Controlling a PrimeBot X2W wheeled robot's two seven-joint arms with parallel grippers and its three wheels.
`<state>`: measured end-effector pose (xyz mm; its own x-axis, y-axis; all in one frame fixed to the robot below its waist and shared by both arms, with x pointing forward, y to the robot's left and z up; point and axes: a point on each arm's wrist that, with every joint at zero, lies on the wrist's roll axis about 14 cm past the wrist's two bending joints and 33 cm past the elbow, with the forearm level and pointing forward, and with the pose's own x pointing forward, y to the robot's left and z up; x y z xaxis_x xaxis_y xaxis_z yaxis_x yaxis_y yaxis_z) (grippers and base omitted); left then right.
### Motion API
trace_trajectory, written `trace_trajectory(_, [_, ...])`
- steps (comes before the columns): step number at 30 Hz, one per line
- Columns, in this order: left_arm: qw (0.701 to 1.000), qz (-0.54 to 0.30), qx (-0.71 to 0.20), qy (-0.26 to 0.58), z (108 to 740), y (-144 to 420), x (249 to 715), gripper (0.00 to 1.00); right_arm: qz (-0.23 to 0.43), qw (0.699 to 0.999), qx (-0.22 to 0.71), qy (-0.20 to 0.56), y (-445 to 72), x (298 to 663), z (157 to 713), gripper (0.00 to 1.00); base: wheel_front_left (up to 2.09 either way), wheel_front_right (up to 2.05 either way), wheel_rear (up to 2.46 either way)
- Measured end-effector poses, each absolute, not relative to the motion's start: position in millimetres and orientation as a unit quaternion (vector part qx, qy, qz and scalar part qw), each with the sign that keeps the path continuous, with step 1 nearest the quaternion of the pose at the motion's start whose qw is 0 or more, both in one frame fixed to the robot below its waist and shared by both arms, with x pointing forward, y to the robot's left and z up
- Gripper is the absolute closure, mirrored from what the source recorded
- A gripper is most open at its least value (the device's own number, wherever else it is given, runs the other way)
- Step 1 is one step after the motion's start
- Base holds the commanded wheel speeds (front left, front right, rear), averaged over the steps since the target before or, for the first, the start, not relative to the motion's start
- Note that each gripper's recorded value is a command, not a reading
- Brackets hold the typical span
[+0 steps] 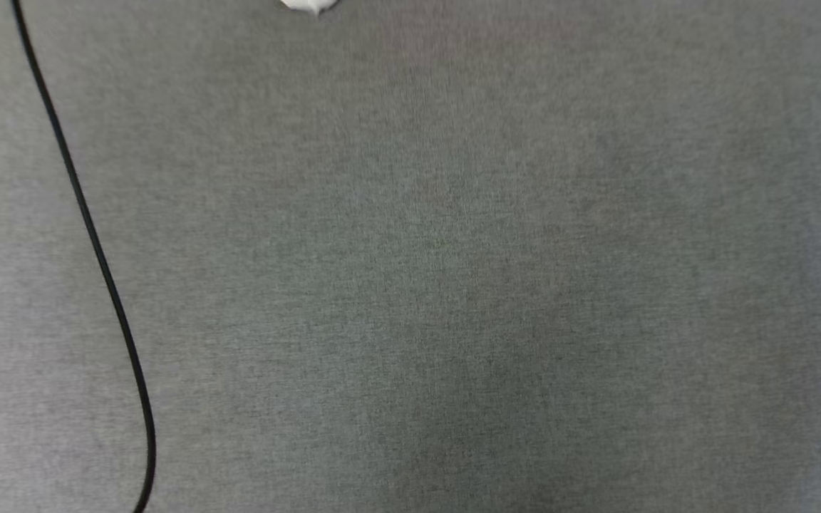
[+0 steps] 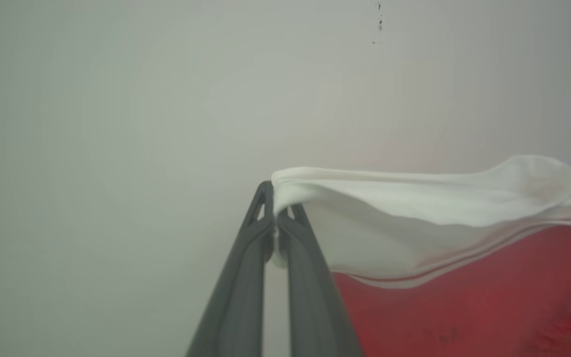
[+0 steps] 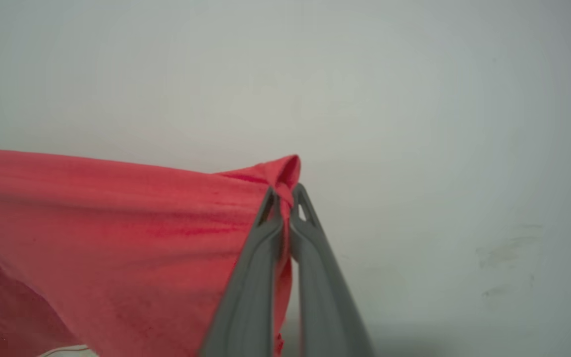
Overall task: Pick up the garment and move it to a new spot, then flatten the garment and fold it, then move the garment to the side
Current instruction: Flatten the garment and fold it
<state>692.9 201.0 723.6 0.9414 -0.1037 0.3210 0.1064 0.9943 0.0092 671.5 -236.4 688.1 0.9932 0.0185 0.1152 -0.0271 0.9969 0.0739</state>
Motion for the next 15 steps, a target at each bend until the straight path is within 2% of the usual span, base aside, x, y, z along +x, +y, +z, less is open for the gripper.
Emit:
trace_trajectory(6, [0.989, -0.047, 0.007, -0.138, 697, 205, 724, 1.00, 0.009, 0.998, 0.041, -0.045, -232, 701, 665, 1.00, 0.00, 0.00, 0.00])
trace_trajectory(15, [0.997, -0.043, -0.021, -0.055, 604, 207, 748, 1.00, 0.013, 0.997, 0.055, 0.047, -218, 724, 569, 1.00, 0.00, 0.00, 0.00])
